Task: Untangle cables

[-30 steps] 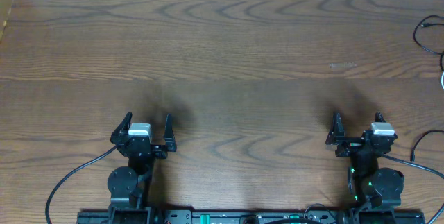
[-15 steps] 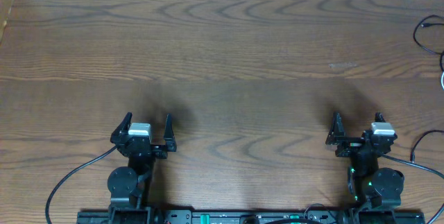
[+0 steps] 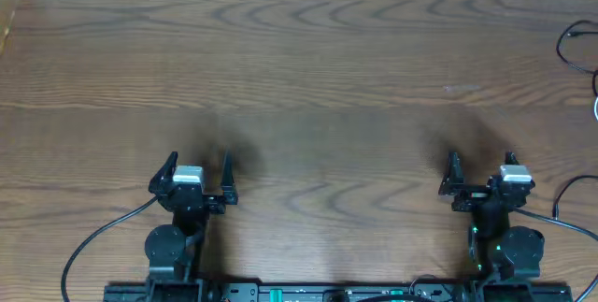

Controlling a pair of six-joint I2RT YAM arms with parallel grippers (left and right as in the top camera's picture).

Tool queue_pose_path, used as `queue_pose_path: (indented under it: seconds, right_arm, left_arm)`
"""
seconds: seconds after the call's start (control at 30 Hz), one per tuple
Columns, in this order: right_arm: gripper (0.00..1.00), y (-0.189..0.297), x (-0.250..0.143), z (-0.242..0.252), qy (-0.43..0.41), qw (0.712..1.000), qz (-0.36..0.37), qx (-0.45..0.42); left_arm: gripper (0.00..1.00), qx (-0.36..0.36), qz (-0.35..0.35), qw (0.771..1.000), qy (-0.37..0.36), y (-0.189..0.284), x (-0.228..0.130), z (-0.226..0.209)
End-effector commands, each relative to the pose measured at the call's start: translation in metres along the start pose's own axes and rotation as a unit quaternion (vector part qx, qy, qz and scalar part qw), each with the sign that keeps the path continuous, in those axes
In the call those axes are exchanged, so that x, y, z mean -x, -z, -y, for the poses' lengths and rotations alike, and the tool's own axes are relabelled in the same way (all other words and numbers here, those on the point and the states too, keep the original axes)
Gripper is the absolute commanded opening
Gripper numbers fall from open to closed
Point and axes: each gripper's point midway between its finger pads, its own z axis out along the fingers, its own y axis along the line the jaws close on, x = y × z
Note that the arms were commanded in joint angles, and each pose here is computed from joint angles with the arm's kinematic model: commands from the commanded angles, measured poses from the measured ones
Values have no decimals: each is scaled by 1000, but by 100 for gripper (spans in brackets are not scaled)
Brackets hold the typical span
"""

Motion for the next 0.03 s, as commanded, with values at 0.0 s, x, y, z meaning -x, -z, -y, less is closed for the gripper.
queue_pose_path:
  seconds: [0.0]
  right_arm:
    - [99,0,-1,0,5,1000,1,2]
  left_arm:
    - [98,-2,-23,1000,-3,-1,-15,0]
